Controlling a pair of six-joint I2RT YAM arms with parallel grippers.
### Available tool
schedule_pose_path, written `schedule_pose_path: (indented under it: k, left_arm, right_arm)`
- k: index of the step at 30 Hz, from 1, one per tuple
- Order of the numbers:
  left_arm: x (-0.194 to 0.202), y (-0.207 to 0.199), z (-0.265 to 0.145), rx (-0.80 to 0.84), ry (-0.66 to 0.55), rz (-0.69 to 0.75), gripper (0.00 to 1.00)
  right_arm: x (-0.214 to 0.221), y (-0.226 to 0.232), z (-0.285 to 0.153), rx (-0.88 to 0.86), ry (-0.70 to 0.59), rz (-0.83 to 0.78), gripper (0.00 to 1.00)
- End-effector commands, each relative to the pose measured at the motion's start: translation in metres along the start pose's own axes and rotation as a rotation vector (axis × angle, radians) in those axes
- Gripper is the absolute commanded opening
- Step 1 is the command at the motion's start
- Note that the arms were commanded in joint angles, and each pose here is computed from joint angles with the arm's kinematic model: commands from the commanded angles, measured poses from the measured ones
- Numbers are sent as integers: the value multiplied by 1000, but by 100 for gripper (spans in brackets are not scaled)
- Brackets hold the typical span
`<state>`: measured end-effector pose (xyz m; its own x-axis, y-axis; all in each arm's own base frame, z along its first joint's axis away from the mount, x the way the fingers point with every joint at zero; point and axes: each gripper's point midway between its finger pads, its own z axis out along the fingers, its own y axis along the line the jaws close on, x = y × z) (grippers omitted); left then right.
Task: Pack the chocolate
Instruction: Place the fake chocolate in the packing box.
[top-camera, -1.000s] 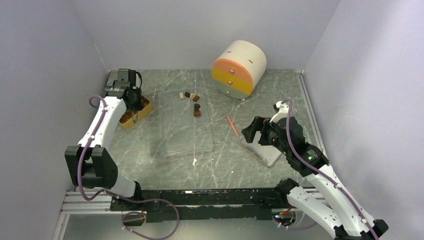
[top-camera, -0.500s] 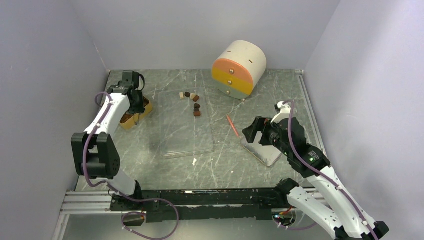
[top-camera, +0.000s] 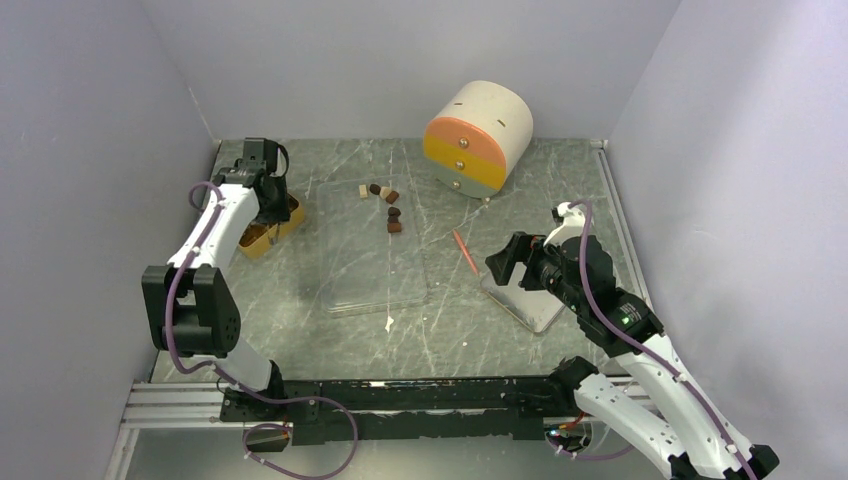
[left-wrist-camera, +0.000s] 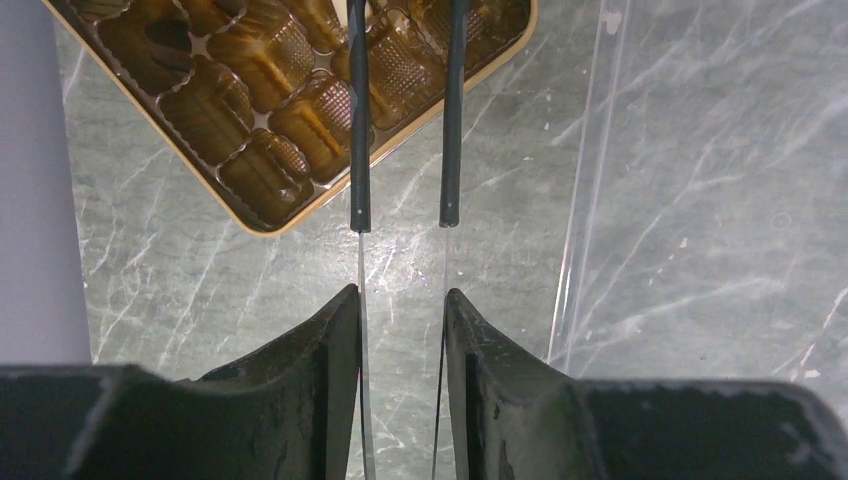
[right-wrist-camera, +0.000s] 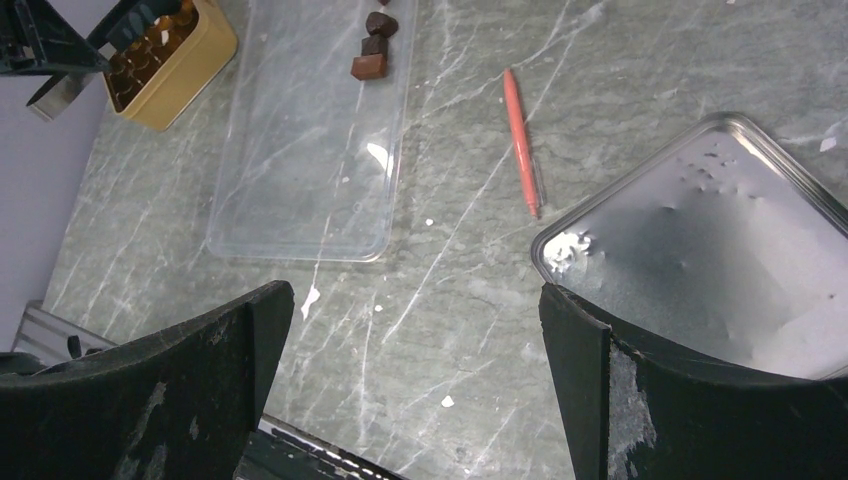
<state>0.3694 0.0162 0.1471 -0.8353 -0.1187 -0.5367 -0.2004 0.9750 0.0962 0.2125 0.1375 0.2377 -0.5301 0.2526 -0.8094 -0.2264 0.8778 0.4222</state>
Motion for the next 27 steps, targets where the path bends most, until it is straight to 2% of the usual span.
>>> schedule_pose_path:
  k: [1,9,15,27]
  left_arm:
    - [-24,2,-13,3,-72,-20,38]
    - [-38,-12,-36,110,-122,2,34]
    - [-41,-42,-59,257,-169,58,33]
    - [8,-135,-75,433,-141,273,33]
  right_arm:
    - [-20,10,-7,-26,-57,-4,99]
    - [-23,11,-9,-26,-62,4,99]
    - [-21,10,-8,-20,-61,11,99]
    - [-20,10,-6,-19,-51,23,99]
